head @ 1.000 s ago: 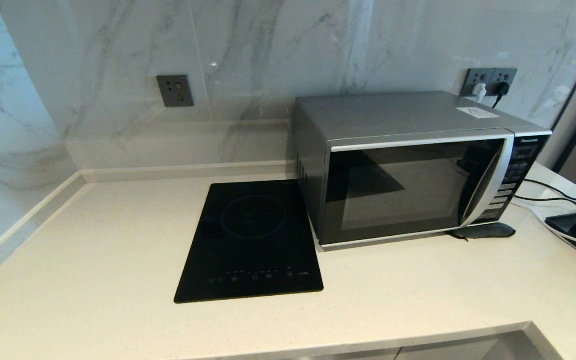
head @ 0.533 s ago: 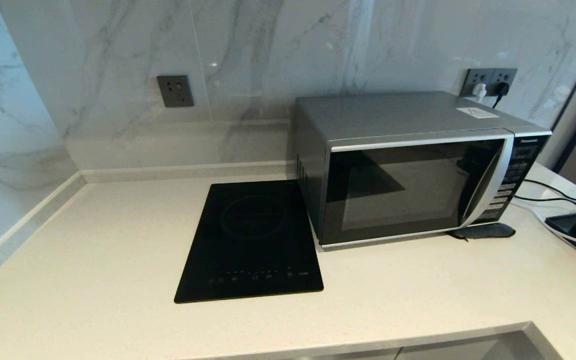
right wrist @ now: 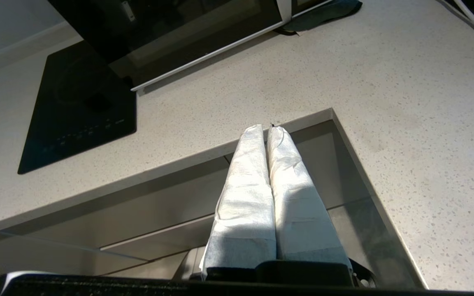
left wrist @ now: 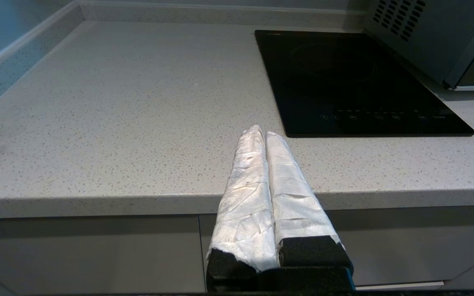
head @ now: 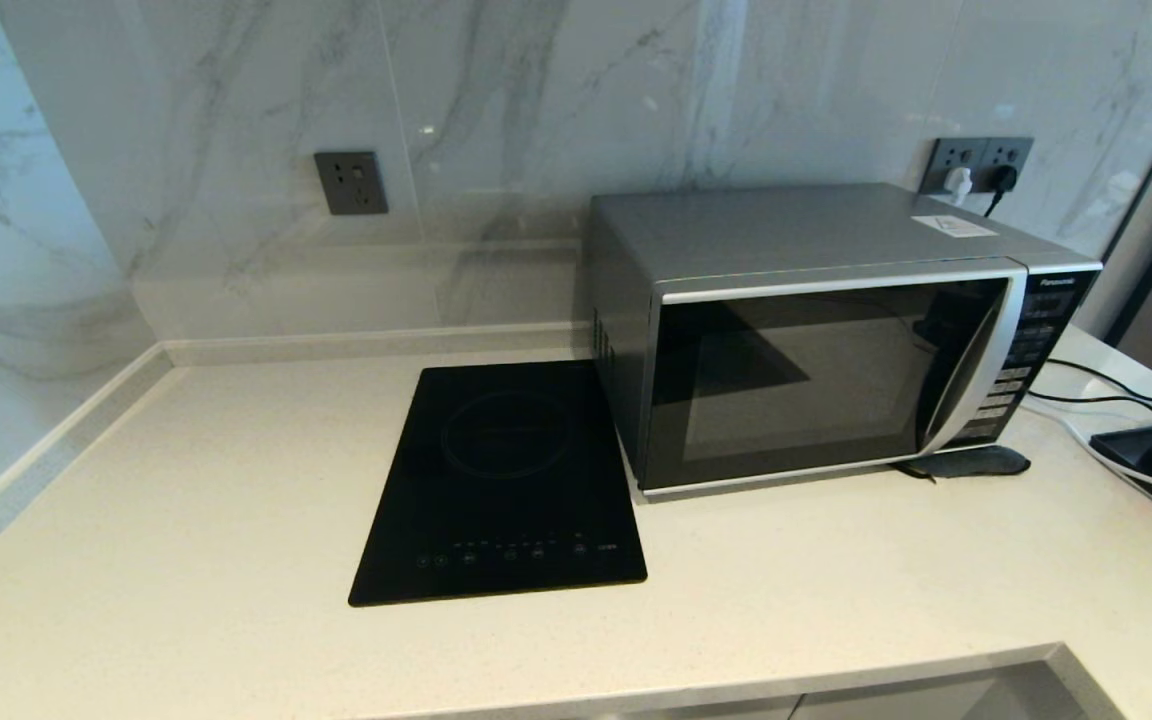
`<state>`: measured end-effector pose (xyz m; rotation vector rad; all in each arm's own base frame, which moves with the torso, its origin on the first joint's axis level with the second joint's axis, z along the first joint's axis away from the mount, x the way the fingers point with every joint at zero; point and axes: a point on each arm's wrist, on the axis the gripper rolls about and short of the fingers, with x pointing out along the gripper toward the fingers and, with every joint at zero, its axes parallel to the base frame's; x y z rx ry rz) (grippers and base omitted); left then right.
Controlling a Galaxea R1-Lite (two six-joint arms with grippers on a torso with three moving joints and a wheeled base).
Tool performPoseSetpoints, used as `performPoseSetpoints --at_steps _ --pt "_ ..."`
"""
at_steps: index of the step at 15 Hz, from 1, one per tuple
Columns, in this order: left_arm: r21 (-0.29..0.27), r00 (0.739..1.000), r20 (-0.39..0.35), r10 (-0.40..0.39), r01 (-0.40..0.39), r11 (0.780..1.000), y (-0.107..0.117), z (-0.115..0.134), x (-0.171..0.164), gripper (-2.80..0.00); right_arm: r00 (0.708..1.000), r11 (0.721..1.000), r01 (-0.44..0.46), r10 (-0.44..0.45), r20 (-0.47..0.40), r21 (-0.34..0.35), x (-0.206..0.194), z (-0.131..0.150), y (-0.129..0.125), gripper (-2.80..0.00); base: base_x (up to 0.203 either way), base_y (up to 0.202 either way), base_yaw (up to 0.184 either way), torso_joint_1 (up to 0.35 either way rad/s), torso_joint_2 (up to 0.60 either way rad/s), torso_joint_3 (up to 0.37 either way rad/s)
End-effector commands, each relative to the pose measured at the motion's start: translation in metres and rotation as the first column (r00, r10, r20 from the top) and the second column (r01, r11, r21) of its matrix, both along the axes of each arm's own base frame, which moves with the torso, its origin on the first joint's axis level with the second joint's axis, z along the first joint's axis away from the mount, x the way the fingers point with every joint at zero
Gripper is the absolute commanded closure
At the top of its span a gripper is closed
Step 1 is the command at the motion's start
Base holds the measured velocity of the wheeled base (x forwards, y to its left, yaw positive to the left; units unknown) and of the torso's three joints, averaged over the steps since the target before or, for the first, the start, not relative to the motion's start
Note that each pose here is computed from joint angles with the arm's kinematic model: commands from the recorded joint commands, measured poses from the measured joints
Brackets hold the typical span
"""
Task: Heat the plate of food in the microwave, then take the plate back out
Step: Open the microwave oven
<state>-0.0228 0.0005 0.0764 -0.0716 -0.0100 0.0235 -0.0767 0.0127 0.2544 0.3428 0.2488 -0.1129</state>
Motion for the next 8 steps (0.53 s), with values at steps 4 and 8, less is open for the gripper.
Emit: performPoseSetpoints --at_steps 4,8 --pt "-0.001 1.000 -0.001 0.001 -0.001 1.000 0.000 0.000 0.000 0.00 1.000 0.999 -0.010 0.011 0.019 -0.039 -0.028 -0.022 0.004 0.00 0.000 0.000 0.000 0.000 0.00 0.000" --pt "-0.001 1.000 -0.001 0.001 -0.001 1.000 0.000 0.000 0.000 0.00 1.000 0.999 -0.030 0.030 0.008 -0.040 -0.029 -0.023 0.002 0.00 0.000 0.000 0.000 0.000 0.00 0.000"
